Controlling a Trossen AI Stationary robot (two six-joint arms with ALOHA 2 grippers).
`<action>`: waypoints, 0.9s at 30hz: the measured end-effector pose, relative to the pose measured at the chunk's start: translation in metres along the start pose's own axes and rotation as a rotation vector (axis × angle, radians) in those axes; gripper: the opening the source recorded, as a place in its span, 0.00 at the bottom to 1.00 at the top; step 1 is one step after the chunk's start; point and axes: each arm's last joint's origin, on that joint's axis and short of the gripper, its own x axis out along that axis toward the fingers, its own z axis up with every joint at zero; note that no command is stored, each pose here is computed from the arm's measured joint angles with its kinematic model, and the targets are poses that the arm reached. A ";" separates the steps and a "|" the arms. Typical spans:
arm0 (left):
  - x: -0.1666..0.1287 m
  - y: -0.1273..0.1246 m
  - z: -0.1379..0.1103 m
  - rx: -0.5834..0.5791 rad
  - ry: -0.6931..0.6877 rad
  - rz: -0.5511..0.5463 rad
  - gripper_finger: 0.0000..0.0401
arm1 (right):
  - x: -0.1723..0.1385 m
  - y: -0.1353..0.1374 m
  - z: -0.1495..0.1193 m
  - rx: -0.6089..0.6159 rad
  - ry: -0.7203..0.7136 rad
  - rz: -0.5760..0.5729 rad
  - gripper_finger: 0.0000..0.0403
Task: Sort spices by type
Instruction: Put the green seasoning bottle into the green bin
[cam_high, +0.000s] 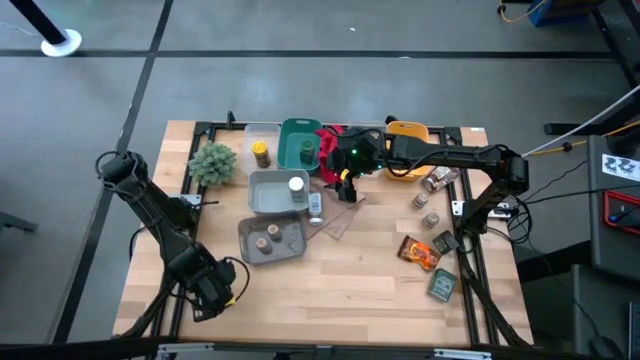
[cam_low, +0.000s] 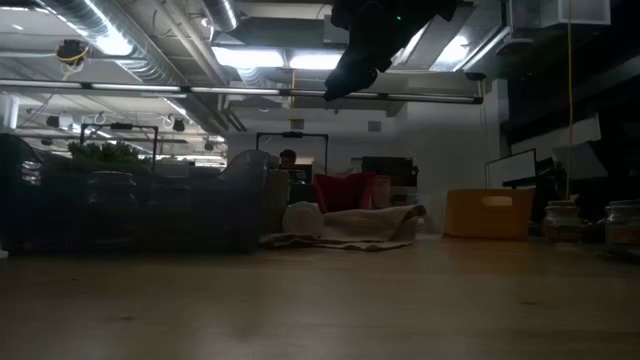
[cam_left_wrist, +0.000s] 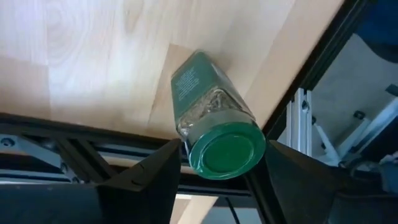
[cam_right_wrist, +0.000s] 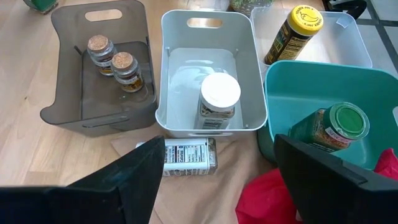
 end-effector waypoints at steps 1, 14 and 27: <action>0.000 0.000 -0.001 0.007 0.000 0.000 0.56 | 0.000 0.000 0.000 0.000 0.000 0.000 0.75; 0.001 -0.004 -0.003 0.044 -0.004 -0.024 0.75 | 0.000 0.000 0.000 0.000 0.000 0.000 0.75; 0.006 -0.009 -0.017 0.105 -0.106 0.027 0.77 | 0.000 0.000 0.000 0.000 0.000 0.000 0.75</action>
